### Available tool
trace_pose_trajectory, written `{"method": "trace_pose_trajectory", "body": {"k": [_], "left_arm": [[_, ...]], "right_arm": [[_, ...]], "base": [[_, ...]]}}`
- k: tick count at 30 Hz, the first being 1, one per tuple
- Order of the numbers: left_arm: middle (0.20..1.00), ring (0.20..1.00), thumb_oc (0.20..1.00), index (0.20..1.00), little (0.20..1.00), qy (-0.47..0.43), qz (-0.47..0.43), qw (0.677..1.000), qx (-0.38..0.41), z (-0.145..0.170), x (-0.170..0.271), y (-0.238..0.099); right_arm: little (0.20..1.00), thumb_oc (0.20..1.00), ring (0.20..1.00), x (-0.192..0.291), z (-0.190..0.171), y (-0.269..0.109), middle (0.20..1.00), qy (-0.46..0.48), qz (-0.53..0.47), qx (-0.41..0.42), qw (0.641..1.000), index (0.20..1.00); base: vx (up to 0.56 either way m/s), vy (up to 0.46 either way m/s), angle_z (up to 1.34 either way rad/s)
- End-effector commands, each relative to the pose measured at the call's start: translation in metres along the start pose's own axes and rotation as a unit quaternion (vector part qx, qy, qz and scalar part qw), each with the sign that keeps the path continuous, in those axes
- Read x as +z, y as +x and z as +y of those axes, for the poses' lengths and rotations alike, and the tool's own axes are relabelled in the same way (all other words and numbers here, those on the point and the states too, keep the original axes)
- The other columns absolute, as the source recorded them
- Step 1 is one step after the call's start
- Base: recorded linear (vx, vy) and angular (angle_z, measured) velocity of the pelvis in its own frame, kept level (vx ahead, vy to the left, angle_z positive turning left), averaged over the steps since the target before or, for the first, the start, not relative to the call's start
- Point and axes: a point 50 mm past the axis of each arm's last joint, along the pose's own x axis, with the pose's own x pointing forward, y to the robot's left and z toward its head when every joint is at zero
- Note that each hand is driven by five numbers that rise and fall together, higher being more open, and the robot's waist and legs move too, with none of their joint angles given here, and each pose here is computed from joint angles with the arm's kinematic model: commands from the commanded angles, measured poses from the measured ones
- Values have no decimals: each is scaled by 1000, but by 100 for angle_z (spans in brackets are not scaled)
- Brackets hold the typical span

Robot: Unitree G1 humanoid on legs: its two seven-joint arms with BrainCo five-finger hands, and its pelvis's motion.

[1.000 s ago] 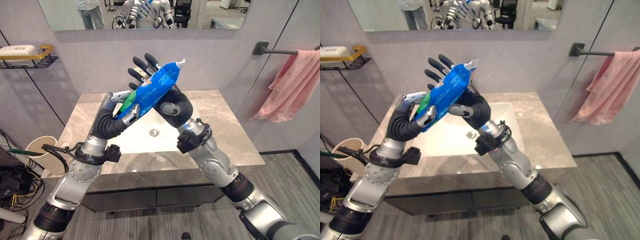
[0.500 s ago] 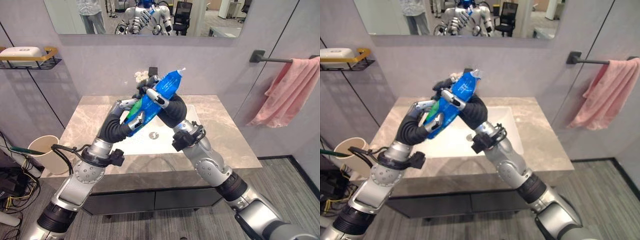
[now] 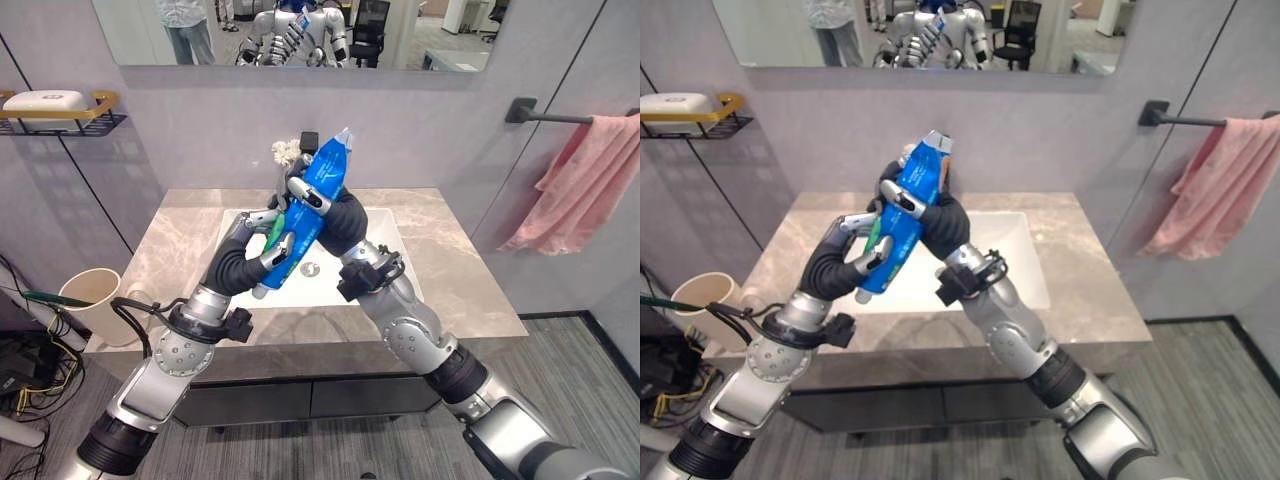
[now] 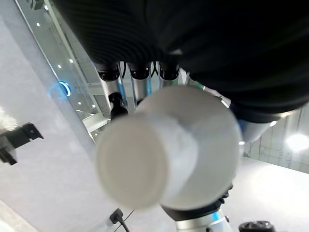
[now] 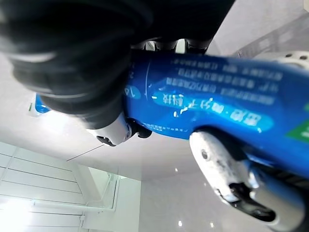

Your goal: Put brush and paste in cup on sink, flatten towel.

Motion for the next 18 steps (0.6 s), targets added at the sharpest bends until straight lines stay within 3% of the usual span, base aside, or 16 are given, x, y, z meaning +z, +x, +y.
{"method": "trace_pose_trajectory", "body": {"k": [1,5,6,7,18], "left_arm": [[200,200,200,200,200,-6,-1,1000,24,11,0,-1],[200,200,200,200,200,-8,15,999,33,10,-4,-6],[420,420,420,420,420,-7,21,999,35,10,-6,-7],[1000,1000,1000,1000,1000,-7,27,999,40,10,-7,-9],[1000,1000,1000,1000,1000,-51,122,991,31,9,-24,-45]], "right_arm": [[200,200,200,45,7,13,200,-9,-130,8,991,200],[200,200,200,45,4,14,200,-2,-142,-16,990,200],[200,200,200,45,3,14,200,-1,-144,-22,989,200],[200,200,200,46,3,15,200,-1,-147,-27,989,200],[200,200,200,83,0,27,200,-81,-200,-51,975,200]], "base": [[0,0,0],[0,0,0],[0,0,0],[0,0,0],[-3,-12,21]]}}
